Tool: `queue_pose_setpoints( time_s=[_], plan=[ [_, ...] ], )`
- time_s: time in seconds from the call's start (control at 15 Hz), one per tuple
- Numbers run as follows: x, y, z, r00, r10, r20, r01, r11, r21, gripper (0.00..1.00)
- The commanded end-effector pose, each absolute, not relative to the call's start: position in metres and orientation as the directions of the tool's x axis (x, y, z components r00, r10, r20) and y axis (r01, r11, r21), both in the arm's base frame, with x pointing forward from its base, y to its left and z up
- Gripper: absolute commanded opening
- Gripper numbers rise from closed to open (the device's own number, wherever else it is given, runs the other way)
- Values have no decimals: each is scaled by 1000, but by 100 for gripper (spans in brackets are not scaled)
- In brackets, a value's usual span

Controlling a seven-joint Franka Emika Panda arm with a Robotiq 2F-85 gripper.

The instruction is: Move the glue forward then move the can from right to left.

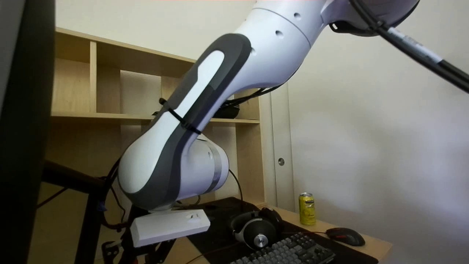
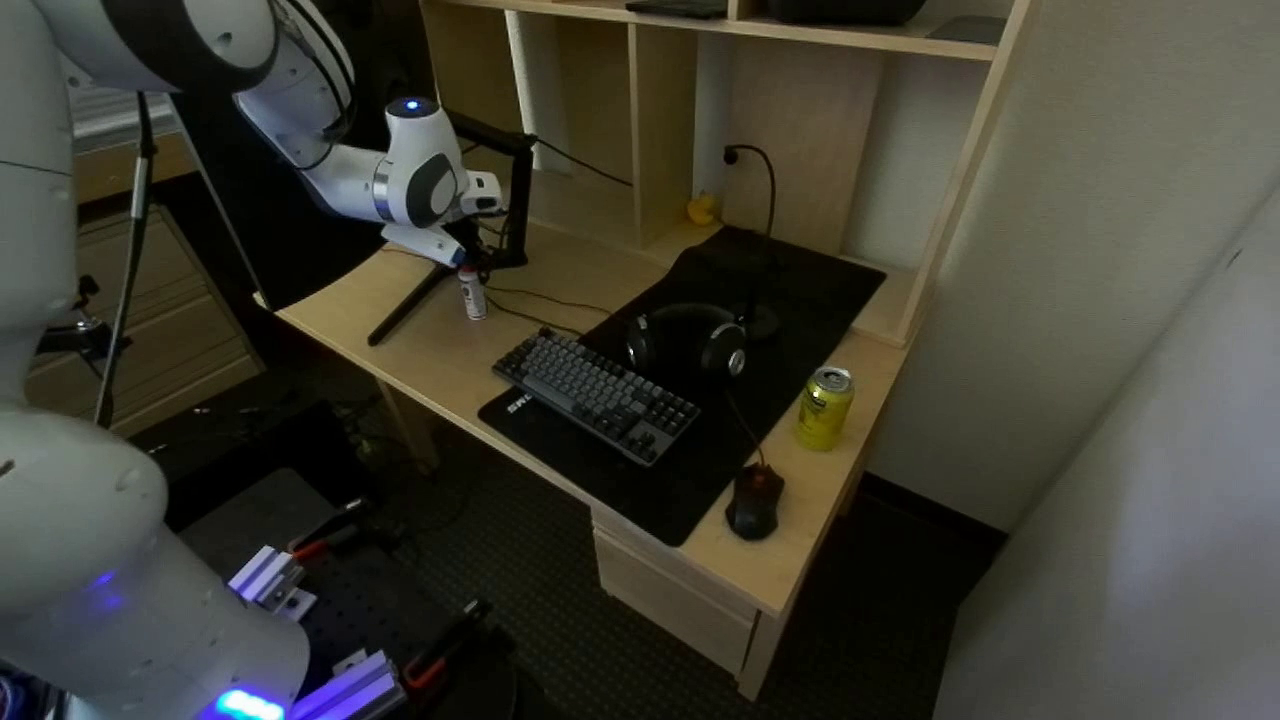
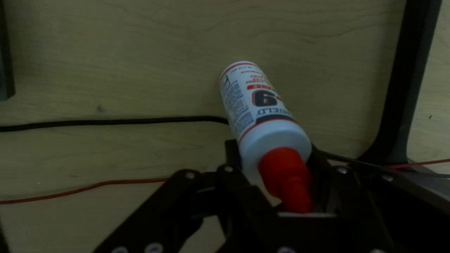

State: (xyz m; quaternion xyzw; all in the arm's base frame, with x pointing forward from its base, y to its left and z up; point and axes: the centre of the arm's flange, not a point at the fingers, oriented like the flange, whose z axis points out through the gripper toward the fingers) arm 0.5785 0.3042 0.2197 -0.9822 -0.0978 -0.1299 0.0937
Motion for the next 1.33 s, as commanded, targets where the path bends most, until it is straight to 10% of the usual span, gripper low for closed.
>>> queue_pose_setpoints(
  time_s=[0.0, 0.8, 0.93, 1.27],
  plan=[
    [587, 297, 216, 934, 220, 283, 254, -963, -86, 20],
    [592, 291, 216, 939, 219, 266, 247, -966, -78, 20],
    [592, 292, 216, 942, 198, 269, 227, -971, -79, 72],
    [591, 290, 216, 953, 185, 241, 203, -978, -50, 96]
  ],
)
